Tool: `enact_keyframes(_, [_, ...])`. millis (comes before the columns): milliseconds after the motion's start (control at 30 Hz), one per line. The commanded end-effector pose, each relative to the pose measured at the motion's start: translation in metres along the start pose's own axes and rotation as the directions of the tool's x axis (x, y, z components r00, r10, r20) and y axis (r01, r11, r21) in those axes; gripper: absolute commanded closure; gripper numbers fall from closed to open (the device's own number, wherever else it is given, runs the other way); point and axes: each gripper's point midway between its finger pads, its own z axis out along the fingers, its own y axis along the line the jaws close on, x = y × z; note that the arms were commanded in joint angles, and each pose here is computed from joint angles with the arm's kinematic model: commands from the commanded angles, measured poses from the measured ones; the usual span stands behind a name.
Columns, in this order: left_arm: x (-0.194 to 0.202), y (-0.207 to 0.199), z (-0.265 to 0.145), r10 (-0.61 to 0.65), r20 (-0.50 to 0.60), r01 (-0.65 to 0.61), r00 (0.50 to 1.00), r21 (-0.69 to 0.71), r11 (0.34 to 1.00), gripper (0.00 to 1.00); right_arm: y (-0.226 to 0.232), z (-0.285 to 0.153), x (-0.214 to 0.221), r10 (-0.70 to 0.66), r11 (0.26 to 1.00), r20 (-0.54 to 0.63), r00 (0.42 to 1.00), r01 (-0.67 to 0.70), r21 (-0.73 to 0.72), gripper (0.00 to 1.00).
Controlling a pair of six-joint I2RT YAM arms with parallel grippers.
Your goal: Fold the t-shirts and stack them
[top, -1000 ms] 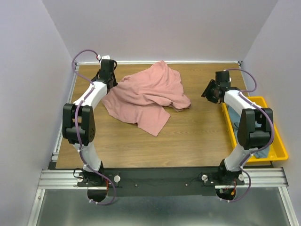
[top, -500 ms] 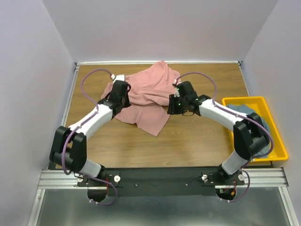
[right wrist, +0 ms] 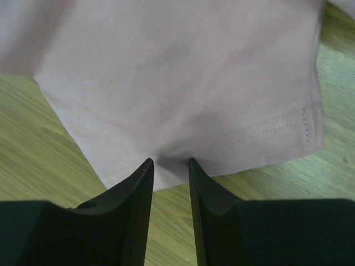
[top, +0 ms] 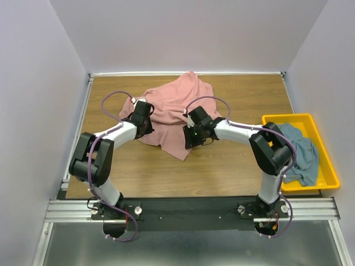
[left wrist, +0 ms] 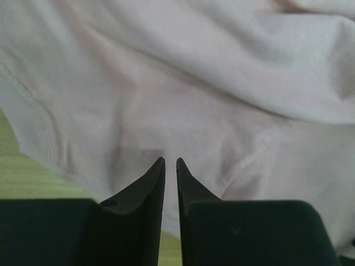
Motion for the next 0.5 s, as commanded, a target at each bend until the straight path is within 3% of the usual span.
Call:
enact_keyframes(0, [0.004, 0.012, 0.023, 0.021, -0.057, -0.022, 0.998, -0.024, 0.999, 0.83, 0.014, 0.014, 0.025, -0.053, 0.998, -0.07, 0.996, 0.05, -0.041, 0.62])
enact_keyframes(267, [-0.012, 0.058, 0.062, 0.079, -0.159, -0.101, 0.984, -0.141, 0.985, 0.83, 0.087, 0.026, 0.073, -0.174, 0.969, -0.182, 0.968, 0.135, -0.209, 0.6])
enact_keyframes(467, [-0.066, 0.092, 0.085, 0.151, -0.116, -0.179, 0.982, -0.293, 0.939, 0.77, 0.143, 0.036, 0.078, -0.251, 0.926, -0.201, 0.947, 0.175, -0.333, 0.58])
